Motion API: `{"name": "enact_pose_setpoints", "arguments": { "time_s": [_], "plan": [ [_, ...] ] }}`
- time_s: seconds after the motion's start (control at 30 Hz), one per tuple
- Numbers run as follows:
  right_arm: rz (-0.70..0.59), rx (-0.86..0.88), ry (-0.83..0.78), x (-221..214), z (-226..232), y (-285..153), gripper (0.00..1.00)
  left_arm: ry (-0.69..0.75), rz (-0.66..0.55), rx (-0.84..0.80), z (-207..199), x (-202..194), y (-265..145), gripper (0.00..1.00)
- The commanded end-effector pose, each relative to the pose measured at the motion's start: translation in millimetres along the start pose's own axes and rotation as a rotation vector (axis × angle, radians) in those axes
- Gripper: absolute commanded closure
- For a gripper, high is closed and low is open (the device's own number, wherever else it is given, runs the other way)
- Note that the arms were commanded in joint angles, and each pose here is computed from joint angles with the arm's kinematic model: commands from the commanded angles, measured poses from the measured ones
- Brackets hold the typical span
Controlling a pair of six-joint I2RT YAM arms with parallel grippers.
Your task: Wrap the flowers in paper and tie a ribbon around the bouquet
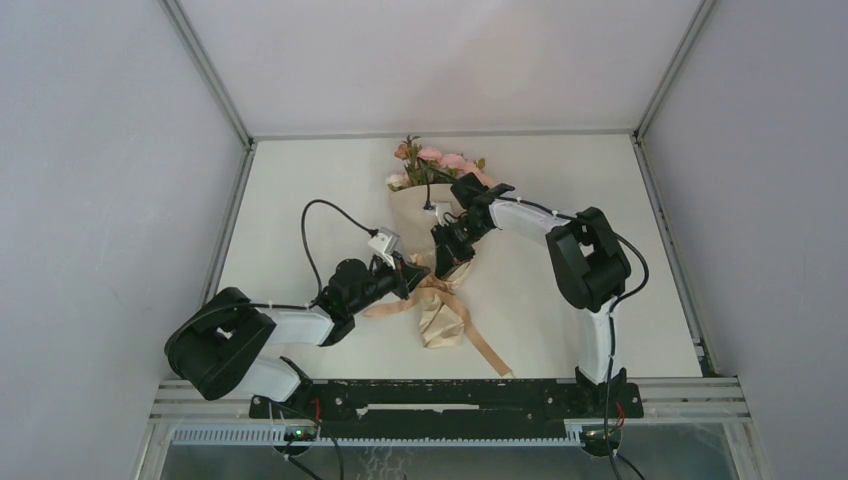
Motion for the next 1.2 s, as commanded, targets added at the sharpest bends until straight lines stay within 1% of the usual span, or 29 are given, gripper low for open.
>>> {"name": "enact_pose_setpoints", "arguments": {
  "time_s": [0.0,0.07,0.2,0.27,0.3,0.37,0.4,0.63,0.7,0.77,0.9,1.0,1.03,1.1,1.17],
  "plan": [
    [0.014,0.233,-0.031,5,14,-3,0.83,-0.030,-0.041,0.030,4,7,1,1.00],
    [0.024,0.255,-0.028,4,13,-1,0.83,-0.042,-0.040,0.042,6,7,2,1.00],
    [0.032,0.222,-0.011,2,1,5,0.83,-0.079,-0.028,0.084,12,5,4,1.00],
    [0.033,0.220,0.006,3,-5,7,0.82,-0.119,-0.020,0.137,19,4,4,1.00],
    [0.036,0.216,0.014,4,-7,8,0.82,-0.151,-0.009,0.183,24,2,4,0.96],
    [0.034,0.216,0.020,3,-9,9,0.82,-0.204,0.004,0.267,34,-2,2,0.86],
    [0.031,0.213,0.021,3,-10,8,0.83,-0.216,0.003,0.280,35,-3,1,0.78],
    [0.013,0.224,0.027,1,-12,9,0.83,-0.219,-0.015,0.262,30,3,-6,0.33],
    [0.013,0.229,0.031,1,-14,11,0.83,-0.210,-0.017,0.272,30,7,-10,0.24],
    [0.016,0.232,0.034,1,-15,13,0.83,-0.202,-0.025,0.287,30,15,-15,0.20],
    [0.008,0.215,0.032,1,-16,12,0.83,-0.196,-0.004,0.334,32,20,-29,0.16],
    [-0.006,0.201,0.031,1,-14,10,0.83,-0.157,0.026,0.325,29,26,-39,0.15],
    [-0.010,0.200,0.033,0,-14,9,0.83,-0.133,0.023,0.306,26,30,-43,0.16],
    [-0.021,0.194,0.035,-1,-12,8,0.83,-0.073,0.010,0.246,17,37,-50,0.24],
    [-0.030,0.186,0.027,-2,-12,8,0.82,0.010,-0.012,0.145,5,42,-59,0.31]
  ]
}}
Point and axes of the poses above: each gripper's point midway between its finger pads, its own y axis out along the fingers, its own z axis along the line the jaws close on, x = y × z, the point moved 5 cm from there along -y, back along the fingers, and after that the axes turned 7 degrees about y, right-handed, at the moved point
